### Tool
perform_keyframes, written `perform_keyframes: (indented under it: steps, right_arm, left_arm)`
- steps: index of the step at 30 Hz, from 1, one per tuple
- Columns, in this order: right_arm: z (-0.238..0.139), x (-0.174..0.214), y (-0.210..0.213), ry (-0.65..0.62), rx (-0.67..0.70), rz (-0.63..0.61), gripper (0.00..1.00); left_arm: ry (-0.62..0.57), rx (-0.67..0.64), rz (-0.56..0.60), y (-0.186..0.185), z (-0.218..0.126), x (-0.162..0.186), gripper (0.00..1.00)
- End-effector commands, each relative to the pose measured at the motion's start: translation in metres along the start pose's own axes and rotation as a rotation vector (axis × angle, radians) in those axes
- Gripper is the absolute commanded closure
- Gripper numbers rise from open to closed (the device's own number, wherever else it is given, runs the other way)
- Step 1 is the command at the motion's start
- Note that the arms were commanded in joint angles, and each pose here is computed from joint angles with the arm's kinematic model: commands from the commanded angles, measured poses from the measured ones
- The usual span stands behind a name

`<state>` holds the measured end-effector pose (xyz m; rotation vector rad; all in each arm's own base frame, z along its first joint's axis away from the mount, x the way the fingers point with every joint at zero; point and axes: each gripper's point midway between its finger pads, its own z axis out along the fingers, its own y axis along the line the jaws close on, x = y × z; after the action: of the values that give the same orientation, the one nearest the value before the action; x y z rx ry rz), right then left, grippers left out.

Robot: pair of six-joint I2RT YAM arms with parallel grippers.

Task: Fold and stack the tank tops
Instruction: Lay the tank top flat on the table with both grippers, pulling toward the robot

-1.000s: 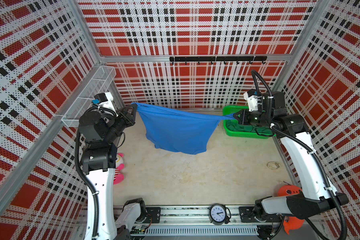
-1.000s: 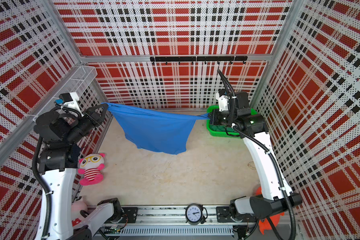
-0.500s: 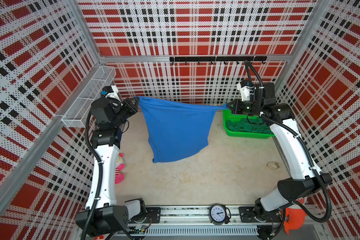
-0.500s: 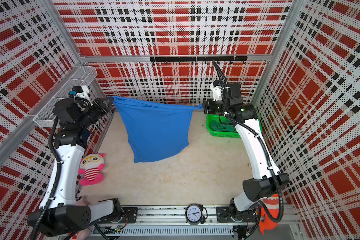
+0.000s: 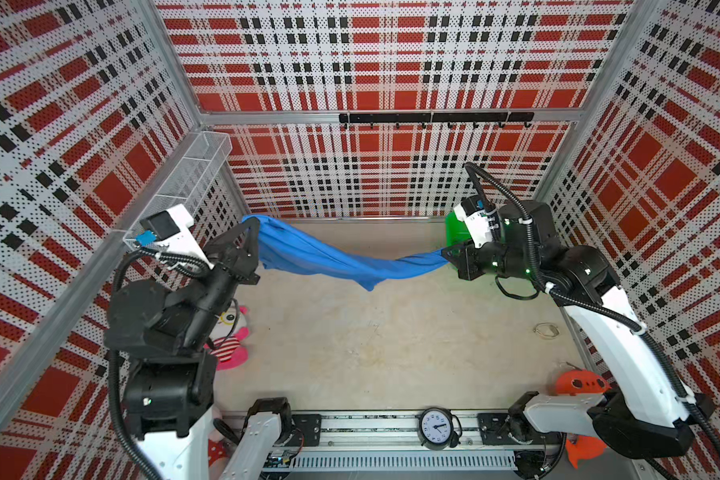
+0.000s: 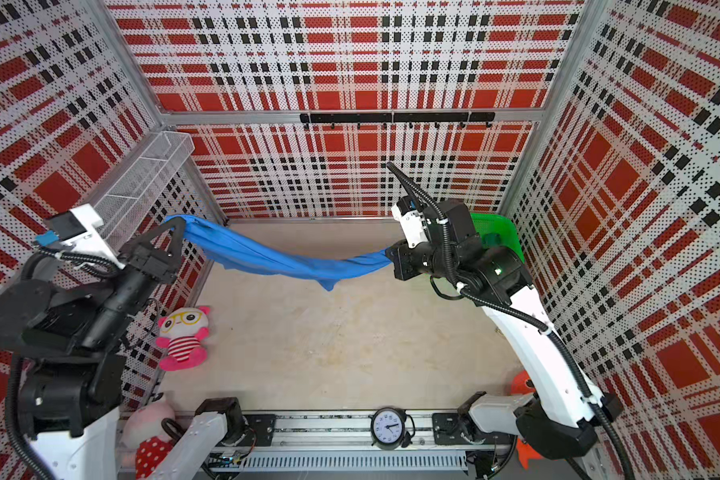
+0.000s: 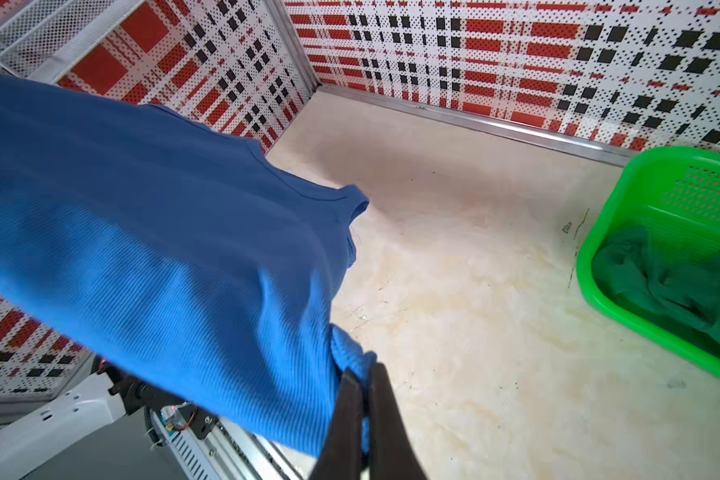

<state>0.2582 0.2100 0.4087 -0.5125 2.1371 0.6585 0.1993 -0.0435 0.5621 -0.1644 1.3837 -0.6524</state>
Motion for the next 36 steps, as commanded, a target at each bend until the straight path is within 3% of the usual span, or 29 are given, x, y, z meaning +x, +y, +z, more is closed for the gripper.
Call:
perform_keyframes:
  steps: [1,5,8,14,21,29,32,35,36]
  right_arm:
    - [-0.018,0.0,0.023,-0.026,-0.112,0.017,1.0]
    - [-0.023,-0.003,0.031,-0.04,-0.152,0.042,1.0]
    - [-0.009,-0.001,0.023,-0.013,-0.112,0.055,1.0]
    - [0.073,0.016,-0.03,0.125,0.032,0.134,1.0]
    - [0.17,0.035,-0.078,0.201,0.017,0.243,1.0]
    - [0.264,0.041,-0.142,0.196,0.022,0.379,1.0]
    - [0.294,0.037,-0.165,0.181,0.01,0.424,1.0]
    - [0.316,0.009,-0.186,0.103,-0.015,0.44,1.0]
    - [0.32,-0.004,-0.192,0.057,-0.03,0.44,0.96]
  left_arm:
    - [-0.033,-0.119,0.057,0.01,-0.01,-0.016,1.0]
    - [-0.091,-0.113,0.072,-0.001,-0.018,-0.037,1.0]
    - [-0.04,-0.11,0.047,0.012,0.004,-0.019,1.0]
    - [0.118,-0.152,-0.072,0.083,0.067,0.075,1.0]
    - [0.276,-0.323,-0.157,0.188,0.126,0.188,1.0]
    - [0.4,-0.373,-0.243,0.259,0.207,0.289,1.0]
    - [0.454,-0.402,-0.245,0.291,0.245,0.318,1.0]
    - [0.458,-0.4,-0.245,0.318,0.296,0.326,1.0]
    - [0.464,-0.407,-0.247,0.33,0.307,0.332,0.9]
